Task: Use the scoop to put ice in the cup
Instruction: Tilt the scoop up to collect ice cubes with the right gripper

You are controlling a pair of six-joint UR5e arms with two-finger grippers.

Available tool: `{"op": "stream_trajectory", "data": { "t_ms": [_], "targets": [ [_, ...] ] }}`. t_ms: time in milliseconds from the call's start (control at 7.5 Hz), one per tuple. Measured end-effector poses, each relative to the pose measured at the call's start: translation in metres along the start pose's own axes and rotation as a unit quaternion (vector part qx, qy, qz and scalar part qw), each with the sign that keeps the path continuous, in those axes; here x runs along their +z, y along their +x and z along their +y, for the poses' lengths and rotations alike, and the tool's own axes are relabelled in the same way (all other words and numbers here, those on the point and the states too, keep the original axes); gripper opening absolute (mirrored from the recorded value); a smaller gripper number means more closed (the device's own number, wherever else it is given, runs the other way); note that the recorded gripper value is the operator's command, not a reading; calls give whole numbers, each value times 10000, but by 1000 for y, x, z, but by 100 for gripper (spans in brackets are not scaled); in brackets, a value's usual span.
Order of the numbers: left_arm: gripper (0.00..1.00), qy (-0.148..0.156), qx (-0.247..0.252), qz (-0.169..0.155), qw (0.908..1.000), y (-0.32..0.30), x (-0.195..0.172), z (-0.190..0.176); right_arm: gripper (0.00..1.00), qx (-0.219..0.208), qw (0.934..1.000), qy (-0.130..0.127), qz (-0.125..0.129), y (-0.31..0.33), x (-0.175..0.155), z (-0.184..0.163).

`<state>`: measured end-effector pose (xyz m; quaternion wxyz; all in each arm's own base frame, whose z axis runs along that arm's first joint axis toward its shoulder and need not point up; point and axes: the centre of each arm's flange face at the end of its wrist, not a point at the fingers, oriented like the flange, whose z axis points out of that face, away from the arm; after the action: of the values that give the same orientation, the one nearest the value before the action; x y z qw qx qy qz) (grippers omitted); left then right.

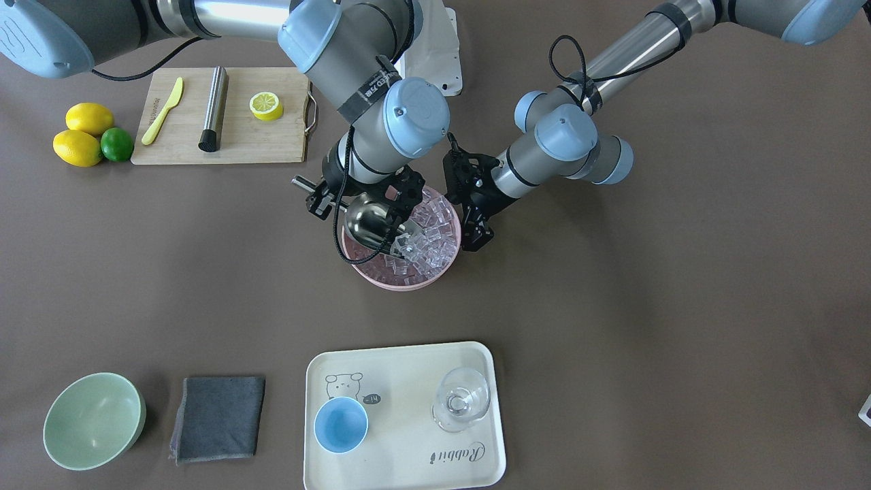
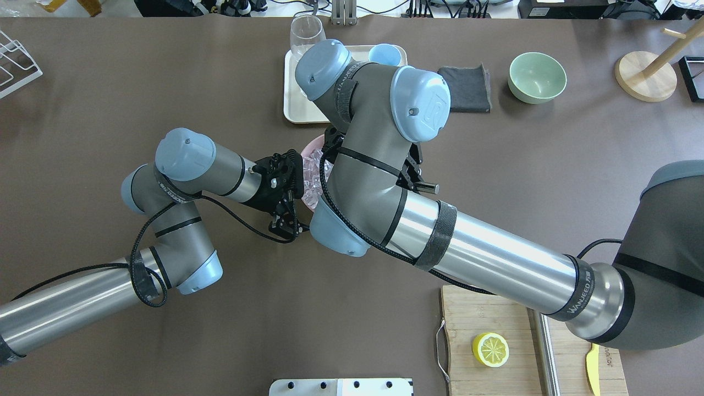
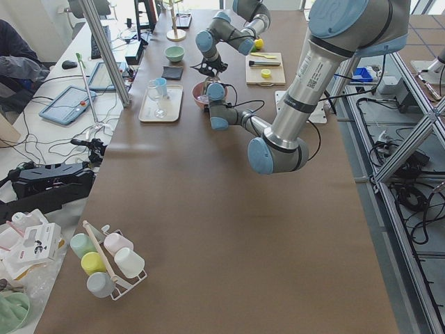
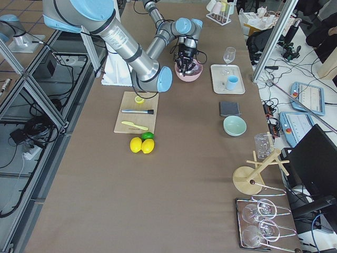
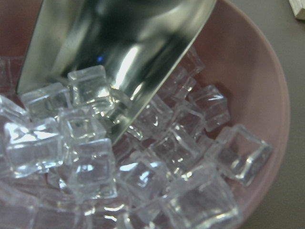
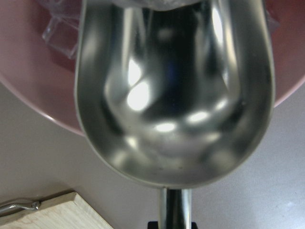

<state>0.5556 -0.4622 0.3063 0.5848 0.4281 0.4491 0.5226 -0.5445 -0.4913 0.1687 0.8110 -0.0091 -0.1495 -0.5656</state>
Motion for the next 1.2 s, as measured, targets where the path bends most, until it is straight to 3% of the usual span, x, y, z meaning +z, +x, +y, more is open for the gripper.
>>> {"op": "stream_trajectory", "data": {
  "t_ms": [667,1200],
  "targets": [
    [98,-16,99,-13,9999,-1,0,0,0,226,9987,462,-13,-4,3,16],
    [98,-267,320,-76,9991,-24,-5,14,0,361,9949,936,49,-9,3,43]
  ]
}}
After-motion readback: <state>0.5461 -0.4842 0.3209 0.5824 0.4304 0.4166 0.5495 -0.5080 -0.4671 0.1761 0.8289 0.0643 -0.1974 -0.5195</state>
